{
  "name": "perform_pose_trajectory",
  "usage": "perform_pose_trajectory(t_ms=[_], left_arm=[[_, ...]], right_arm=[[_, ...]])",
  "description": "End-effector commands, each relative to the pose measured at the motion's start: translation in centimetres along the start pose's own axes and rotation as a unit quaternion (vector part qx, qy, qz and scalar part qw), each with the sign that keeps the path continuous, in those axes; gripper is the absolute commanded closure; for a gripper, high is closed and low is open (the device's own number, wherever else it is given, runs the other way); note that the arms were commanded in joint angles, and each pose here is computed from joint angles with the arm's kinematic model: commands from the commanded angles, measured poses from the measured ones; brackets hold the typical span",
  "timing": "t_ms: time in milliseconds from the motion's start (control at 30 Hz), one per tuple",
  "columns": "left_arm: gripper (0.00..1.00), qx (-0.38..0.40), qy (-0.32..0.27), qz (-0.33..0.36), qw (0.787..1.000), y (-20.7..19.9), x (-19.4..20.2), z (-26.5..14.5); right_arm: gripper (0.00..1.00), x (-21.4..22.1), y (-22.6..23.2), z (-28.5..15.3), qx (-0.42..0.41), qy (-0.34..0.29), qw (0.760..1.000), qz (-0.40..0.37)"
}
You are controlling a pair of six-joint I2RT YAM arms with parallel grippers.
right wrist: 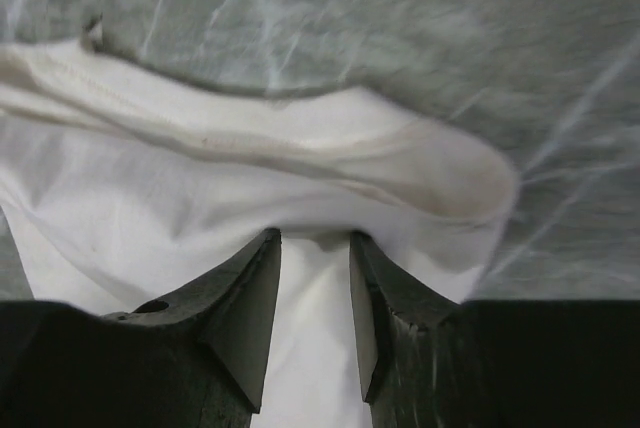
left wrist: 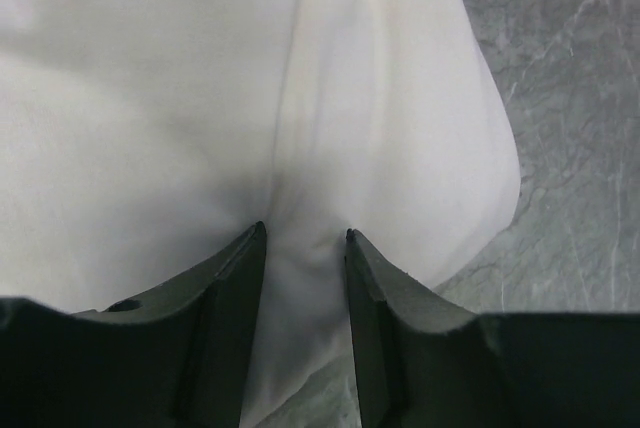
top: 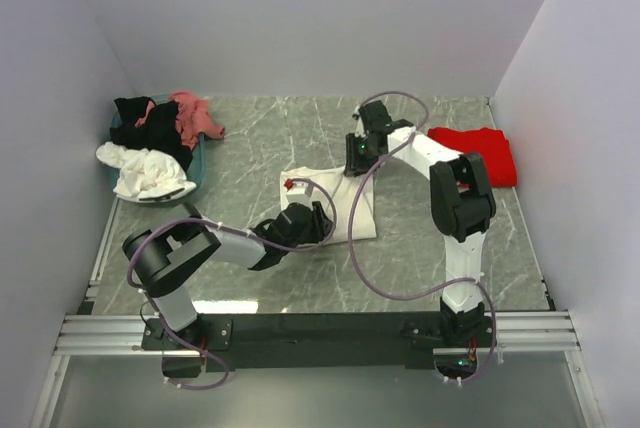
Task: Fold and stack the t-shirts
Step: Fold the tshirt
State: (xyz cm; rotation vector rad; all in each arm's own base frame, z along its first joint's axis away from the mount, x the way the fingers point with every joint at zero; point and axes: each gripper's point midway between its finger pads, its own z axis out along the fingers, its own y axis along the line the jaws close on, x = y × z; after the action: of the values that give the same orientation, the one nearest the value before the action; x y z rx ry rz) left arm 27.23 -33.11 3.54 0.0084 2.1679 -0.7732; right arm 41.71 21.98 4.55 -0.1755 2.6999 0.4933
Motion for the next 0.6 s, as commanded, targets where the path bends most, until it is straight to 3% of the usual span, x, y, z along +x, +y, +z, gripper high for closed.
perform_pose_trajectory(t_ms=[0, 167, 300, 567], left_arm=[[0.55, -0.033, 0.056, 0.006, 0.998, 2.7, 4.3, -1.6], [0.56, -0.025, 0.061, 0.009, 0.998, 1.6, 5.1, -2.4], [0.55, -0.016, 0.069, 0.029, 0.997, -0.7, 6.1, -3.3], [0.55, -0.004, 0.033, 0.032, 0.999, -4.0, 3.7, -6.4]], right_arm=[[0.59, -4.5, -3.5, -2.4, 0.038, -0.061, 0.997, 0.025], [0.59, -4.3, -3.7, -4.5, 0.034, -0.082, 0.996, 0.021], [0.59, -3.1, -1.9, -8.9, -0.003, -0.125, 0.992, 0.016], [0.49, 4.9, -1.0, -12.4, -0.051, -0.115, 0.992, 0.003]])
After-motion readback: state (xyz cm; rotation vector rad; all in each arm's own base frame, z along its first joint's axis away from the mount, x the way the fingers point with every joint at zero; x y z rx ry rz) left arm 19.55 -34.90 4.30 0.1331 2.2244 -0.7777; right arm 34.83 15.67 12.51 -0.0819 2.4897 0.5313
